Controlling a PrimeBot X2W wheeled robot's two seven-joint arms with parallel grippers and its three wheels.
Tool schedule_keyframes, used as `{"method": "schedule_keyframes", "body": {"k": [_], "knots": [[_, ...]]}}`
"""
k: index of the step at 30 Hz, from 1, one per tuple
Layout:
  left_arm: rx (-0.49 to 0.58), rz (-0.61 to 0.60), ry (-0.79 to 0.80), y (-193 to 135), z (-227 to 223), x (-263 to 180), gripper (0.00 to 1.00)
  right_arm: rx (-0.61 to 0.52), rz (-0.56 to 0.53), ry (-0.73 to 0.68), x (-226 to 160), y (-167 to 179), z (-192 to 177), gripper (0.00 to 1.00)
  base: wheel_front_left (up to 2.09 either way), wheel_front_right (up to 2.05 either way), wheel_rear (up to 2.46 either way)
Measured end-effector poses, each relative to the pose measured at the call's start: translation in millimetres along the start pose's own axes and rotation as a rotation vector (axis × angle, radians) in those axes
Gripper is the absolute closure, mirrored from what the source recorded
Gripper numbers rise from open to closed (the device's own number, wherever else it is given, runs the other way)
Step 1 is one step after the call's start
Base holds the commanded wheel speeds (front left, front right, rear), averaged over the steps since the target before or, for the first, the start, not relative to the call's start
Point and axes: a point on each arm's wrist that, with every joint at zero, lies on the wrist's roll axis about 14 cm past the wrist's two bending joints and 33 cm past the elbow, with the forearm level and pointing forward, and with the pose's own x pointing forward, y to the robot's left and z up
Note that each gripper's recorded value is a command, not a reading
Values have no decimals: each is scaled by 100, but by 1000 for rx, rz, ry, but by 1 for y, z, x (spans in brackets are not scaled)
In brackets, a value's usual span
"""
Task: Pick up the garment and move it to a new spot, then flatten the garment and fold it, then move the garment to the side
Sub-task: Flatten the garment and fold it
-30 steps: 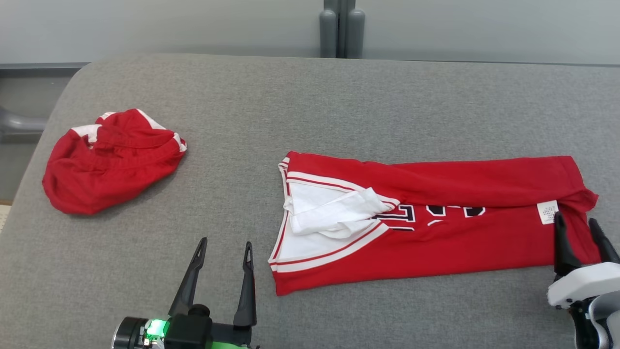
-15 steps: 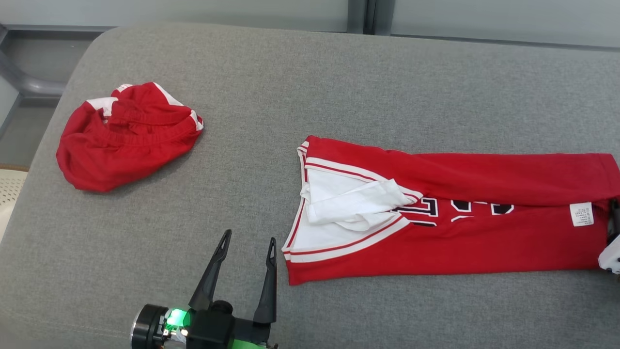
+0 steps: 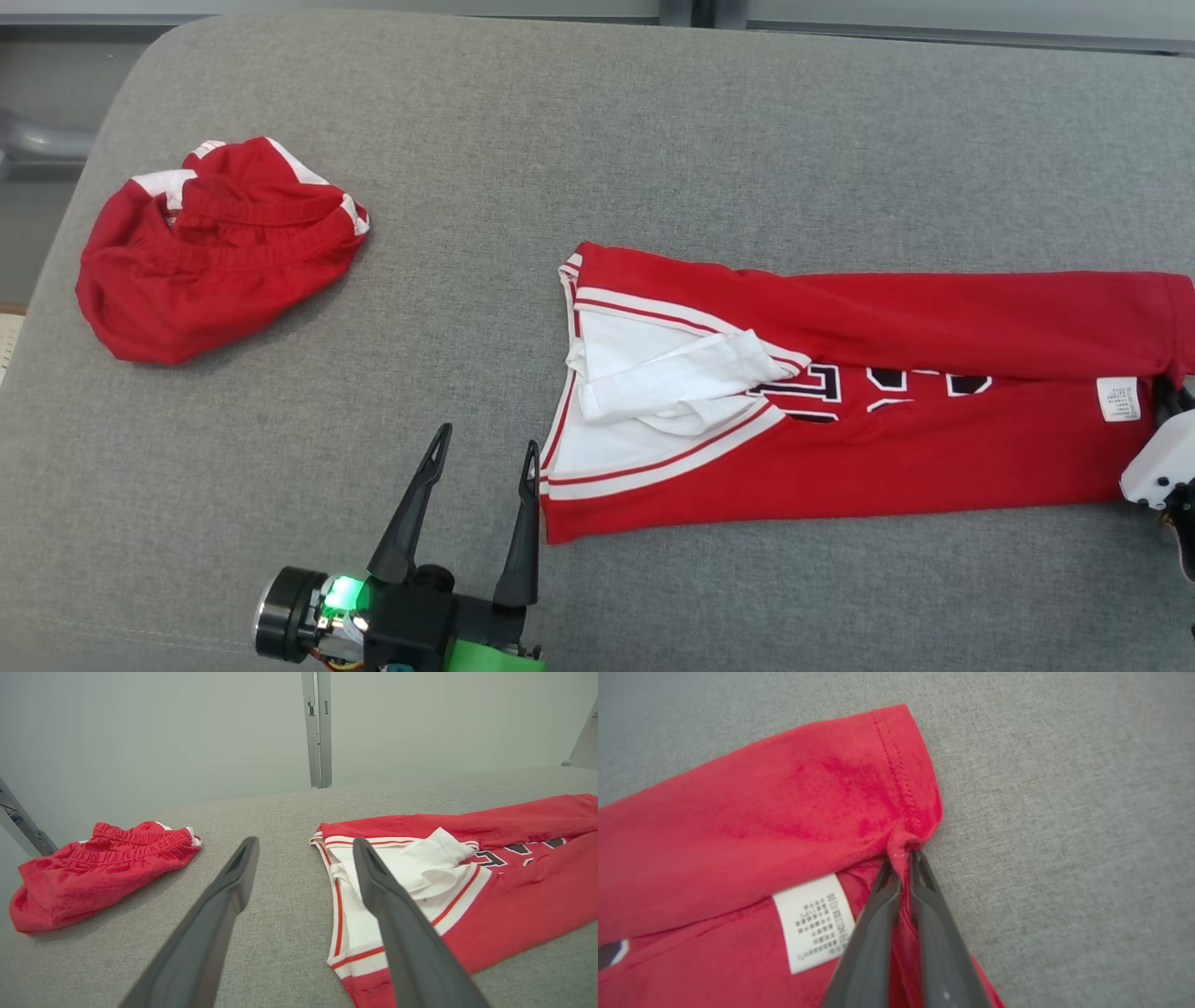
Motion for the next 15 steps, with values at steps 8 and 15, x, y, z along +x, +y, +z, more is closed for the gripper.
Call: {"method": "schedule_keyframes", "body": {"k": [8, 15], "knots": [[0, -50, -9, -12, -1, 16, 0, -76, -87, -71, -11, -48, 29, 100, 0, 0, 0], [13, -126, -14, -28, -5, 32, 0, -192, -212, -103, -35, -107, 62, 100, 0, 0, 0]]}}
